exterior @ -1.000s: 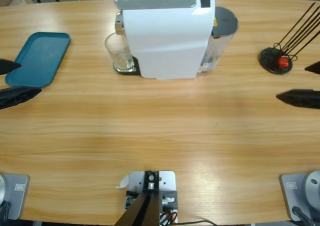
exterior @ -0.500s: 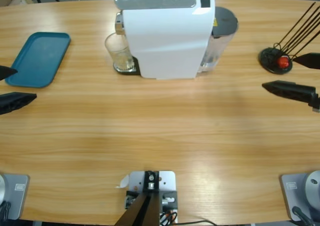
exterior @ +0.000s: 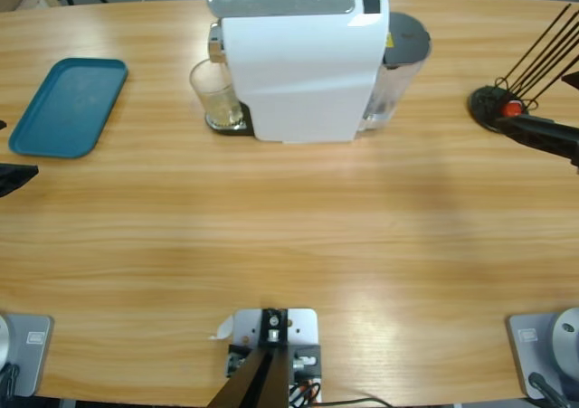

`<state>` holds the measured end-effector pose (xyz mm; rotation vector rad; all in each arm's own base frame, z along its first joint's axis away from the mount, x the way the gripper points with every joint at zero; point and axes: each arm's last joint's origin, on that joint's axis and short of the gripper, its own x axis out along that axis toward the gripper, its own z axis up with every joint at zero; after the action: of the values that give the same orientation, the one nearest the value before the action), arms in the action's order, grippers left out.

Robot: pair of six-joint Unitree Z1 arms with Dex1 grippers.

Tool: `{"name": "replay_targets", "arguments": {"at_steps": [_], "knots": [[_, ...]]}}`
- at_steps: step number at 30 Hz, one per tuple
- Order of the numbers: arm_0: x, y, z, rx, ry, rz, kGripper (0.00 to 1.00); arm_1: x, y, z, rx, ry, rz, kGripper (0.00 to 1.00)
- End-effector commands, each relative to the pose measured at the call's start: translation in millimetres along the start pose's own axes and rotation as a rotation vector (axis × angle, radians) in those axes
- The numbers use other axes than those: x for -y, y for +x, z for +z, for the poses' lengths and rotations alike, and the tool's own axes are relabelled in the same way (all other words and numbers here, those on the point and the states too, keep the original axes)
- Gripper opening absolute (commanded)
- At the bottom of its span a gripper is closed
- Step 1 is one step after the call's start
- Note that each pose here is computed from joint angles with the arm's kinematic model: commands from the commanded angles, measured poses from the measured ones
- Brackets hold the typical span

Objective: Pour coffee

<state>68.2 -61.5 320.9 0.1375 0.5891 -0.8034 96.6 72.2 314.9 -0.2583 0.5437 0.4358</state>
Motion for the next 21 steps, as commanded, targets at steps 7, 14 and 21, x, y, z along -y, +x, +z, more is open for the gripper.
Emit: {"name": "replay_targets", "arguments": {"at_steps": [7,14,21], "knots": [[3.9,-13.3,-17.1,0.069,0.008,-0.01,1.0,-3.8,-3.2,-3.0,-0.005,-0.003,0.083,1.0],[3.5,-10.1,-14.0,0.055,0.004,-0.015,1.0,4.2,-30.7,-7.8,0.092,0.004,0.105,1.0],[3.4,-9.6,-14.2,0.053,0.003,-0.015,1.0,3.0,-33.2,-2.3,0.045,-0.027,0.136,1.0]]}}
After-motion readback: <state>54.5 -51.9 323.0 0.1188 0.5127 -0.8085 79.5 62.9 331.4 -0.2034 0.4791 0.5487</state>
